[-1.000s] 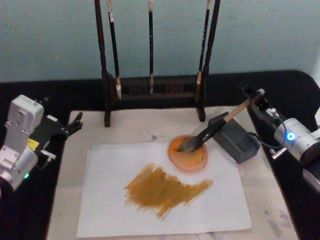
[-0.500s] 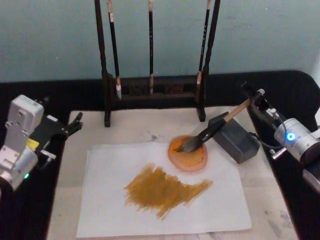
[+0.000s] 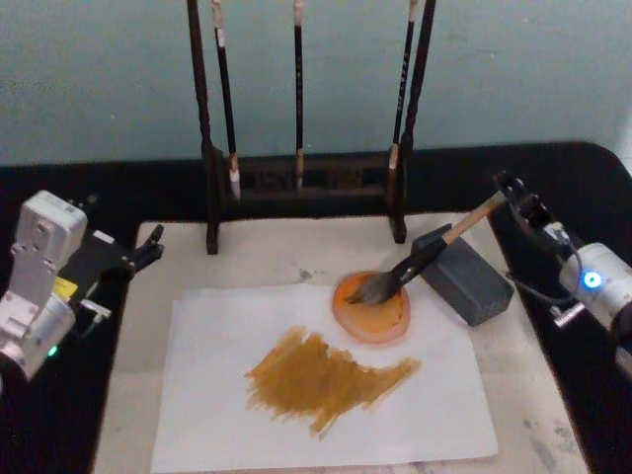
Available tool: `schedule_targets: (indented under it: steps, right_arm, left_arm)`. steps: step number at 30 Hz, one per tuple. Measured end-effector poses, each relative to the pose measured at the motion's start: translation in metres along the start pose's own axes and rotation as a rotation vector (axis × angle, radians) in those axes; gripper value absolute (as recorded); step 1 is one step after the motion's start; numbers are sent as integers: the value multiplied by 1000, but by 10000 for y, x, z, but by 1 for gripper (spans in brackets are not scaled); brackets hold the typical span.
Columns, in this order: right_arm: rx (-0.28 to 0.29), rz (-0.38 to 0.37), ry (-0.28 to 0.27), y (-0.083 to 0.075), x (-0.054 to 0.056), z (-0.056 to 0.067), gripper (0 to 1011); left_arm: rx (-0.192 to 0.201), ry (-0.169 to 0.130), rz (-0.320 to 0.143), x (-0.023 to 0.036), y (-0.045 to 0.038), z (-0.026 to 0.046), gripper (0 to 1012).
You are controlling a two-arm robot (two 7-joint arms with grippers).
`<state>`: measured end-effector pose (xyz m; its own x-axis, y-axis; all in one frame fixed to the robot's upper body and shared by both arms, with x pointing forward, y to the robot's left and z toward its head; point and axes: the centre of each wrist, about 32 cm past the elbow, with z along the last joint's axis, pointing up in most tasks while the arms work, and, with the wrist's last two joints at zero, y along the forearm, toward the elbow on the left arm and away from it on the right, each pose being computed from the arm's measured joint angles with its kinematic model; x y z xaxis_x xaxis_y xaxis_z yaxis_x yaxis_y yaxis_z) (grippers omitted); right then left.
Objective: Pick up the brush from the inkstone, write on the paper, then place the brush back to its original position.
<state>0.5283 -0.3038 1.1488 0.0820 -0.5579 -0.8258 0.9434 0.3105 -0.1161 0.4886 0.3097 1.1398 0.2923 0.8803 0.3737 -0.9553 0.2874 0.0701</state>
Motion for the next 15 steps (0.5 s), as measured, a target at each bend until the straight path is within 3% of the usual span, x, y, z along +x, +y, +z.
schedule_targets:
  steps: [3,6,7,10,11,13,14,15]
  right_arm:
    - [6,-18,-67,-166,-113,25,1000]
    - [28,8,-228,-304,-231,49,1000]
    - [50,31,-326,-358,-292,64,1000]
    - [83,66,-468,-416,-375,75,1000]
    - [107,88,-575,-444,-426,71,1000]
    - [136,106,-691,-466,-471,62,1000]
    - [156,122,-811,-476,-495,39,1000]
    - [166,127,-867,-477,-502,31,1000]
  left_arm:
    - [0,0,0,0,0,0,1010]
    - [0,0,0,0,0,0,1010]
    - [0,0,0,0,0,0,1010]
    - [0,0,0,0,0,0,1010]
    - [0,0,0,0,0,0,1010]
    - [0,0,0,0,0,0,1010]
    - [0,0,0,0,0,0,1010]
    - [0,0,0,0,0,0,1010]
